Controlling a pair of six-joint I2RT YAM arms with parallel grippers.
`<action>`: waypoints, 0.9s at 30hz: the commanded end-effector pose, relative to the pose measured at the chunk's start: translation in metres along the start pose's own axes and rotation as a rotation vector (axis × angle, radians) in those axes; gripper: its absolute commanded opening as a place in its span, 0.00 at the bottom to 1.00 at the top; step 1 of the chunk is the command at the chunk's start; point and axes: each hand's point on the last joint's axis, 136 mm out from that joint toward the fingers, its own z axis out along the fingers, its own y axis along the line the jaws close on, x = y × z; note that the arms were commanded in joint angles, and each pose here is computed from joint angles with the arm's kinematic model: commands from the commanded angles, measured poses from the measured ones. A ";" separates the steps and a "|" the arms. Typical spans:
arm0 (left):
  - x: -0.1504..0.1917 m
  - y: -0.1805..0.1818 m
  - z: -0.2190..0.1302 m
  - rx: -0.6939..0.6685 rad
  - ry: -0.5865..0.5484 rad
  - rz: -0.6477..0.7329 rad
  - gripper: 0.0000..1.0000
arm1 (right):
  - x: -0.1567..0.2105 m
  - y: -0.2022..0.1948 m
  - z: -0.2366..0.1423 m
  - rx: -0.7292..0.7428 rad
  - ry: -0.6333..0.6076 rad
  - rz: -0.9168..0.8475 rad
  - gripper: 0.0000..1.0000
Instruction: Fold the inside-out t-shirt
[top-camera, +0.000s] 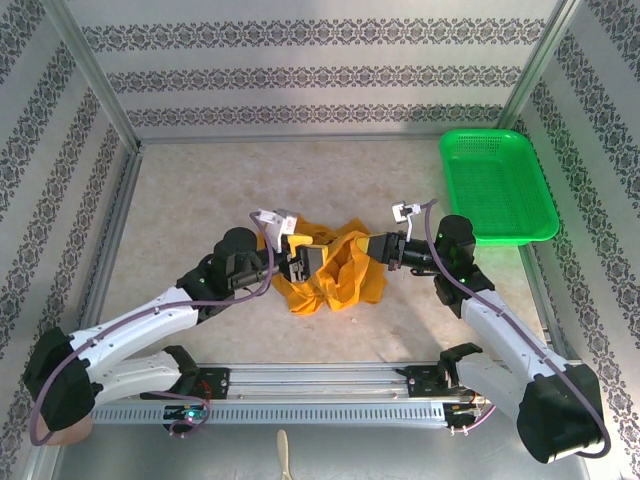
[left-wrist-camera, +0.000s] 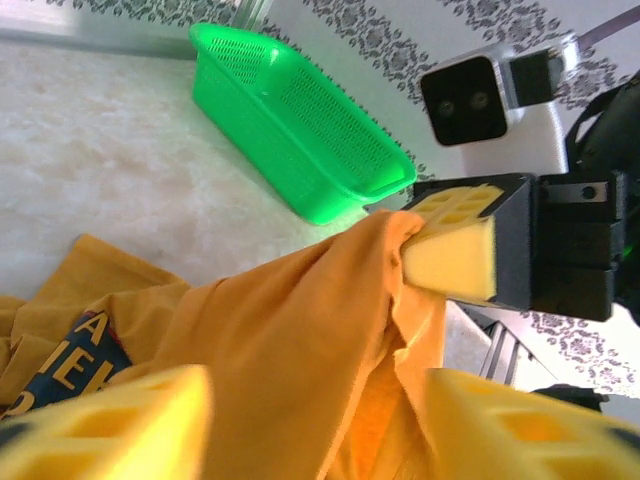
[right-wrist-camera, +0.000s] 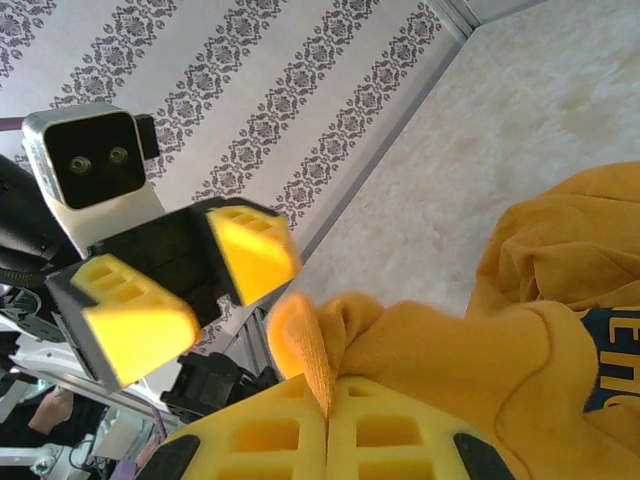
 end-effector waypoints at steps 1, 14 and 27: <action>-0.006 0.003 0.006 -0.026 0.012 0.021 0.71 | -0.007 0.006 -0.001 -0.017 -0.024 -0.026 0.00; 0.023 -0.021 0.035 -0.084 0.107 0.218 0.74 | -0.011 0.007 -0.001 -0.012 -0.027 -0.021 0.00; 0.026 0.021 0.051 -0.231 0.096 0.229 0.37 | -0.009 0.012 -0.004 -0.019 -0.025 -0.032 0.00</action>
